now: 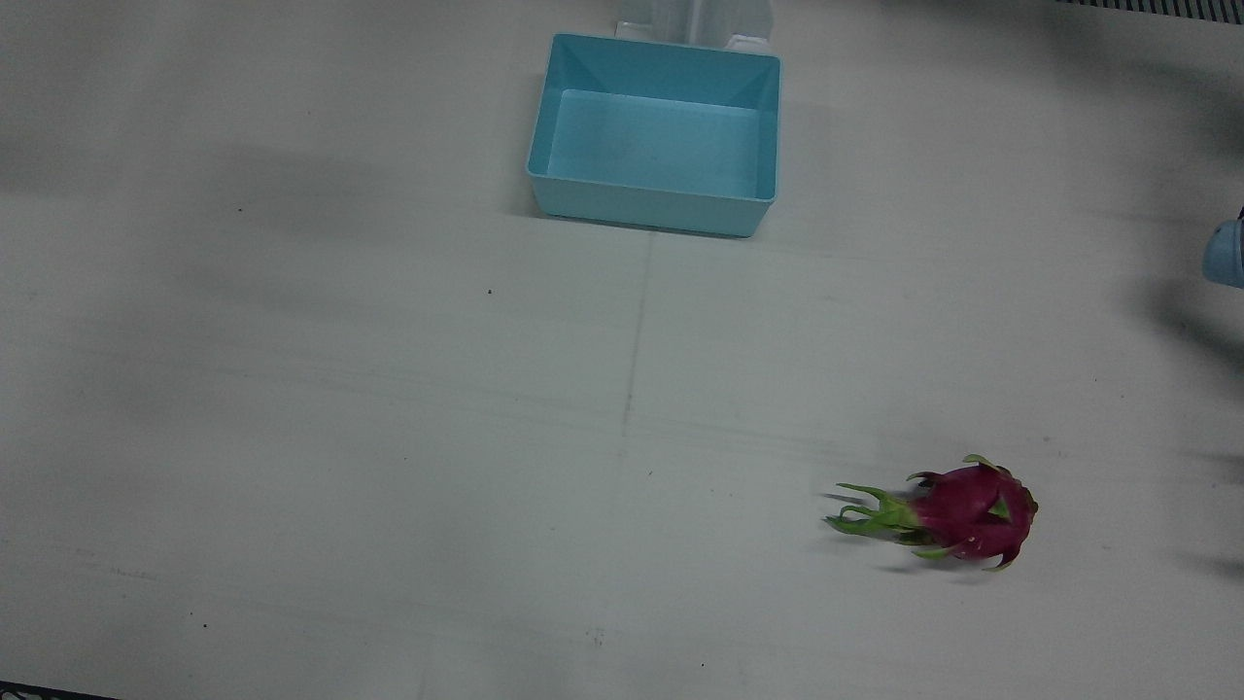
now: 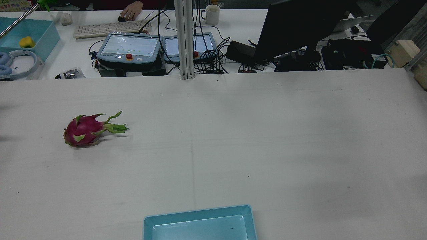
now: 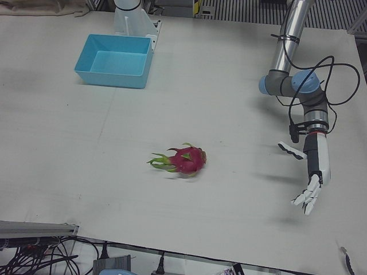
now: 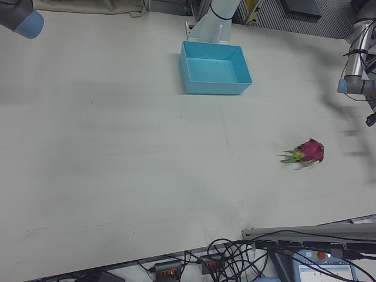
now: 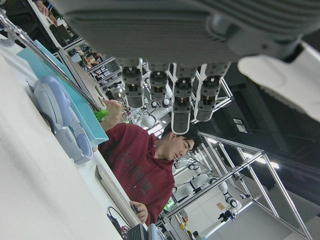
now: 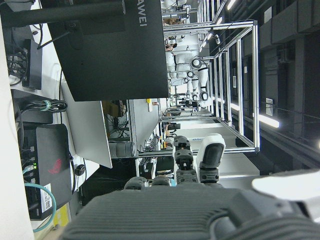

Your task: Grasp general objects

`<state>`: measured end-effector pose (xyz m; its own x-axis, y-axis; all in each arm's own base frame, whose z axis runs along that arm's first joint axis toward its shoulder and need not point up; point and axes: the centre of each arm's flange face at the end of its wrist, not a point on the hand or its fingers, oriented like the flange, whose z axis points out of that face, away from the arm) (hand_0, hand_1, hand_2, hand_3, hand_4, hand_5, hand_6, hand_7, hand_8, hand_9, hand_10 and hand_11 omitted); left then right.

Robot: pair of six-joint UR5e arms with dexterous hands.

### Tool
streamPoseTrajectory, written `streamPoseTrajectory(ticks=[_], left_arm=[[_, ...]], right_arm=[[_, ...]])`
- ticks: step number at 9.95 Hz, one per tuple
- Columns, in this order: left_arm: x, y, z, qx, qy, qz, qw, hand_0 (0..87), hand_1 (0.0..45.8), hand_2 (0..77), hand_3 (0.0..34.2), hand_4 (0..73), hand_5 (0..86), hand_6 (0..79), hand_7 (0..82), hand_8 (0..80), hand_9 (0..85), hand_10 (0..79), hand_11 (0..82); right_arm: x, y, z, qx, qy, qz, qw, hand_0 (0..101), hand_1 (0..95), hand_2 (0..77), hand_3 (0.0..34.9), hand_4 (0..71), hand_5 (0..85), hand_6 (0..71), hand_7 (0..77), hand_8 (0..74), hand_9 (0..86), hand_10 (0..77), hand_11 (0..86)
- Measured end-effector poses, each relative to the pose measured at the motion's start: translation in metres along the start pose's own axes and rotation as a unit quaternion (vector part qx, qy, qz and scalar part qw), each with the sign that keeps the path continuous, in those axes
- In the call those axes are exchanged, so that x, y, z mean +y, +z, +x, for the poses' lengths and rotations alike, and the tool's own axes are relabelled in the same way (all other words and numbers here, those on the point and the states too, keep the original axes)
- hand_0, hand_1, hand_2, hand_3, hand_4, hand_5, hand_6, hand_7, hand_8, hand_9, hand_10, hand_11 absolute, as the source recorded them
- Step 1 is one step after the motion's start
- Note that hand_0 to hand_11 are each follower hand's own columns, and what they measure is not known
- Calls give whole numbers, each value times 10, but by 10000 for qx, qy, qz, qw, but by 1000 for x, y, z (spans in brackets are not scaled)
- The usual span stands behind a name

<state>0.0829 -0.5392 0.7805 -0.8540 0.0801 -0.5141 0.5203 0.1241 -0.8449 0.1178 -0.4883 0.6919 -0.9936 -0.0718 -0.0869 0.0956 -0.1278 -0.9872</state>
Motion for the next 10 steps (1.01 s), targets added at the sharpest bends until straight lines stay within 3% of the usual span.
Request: streamPoseTrajectory(ticks=[10], left_arm=[[-4,-4,0,-5,4,20,10000,372,0,16,0,147,136,251,267,175,87,147,169]], right_arm=[[0,0,0,-1,0,0,10000,0,54,16,0,0,736,0,0,0,11,0,5]])
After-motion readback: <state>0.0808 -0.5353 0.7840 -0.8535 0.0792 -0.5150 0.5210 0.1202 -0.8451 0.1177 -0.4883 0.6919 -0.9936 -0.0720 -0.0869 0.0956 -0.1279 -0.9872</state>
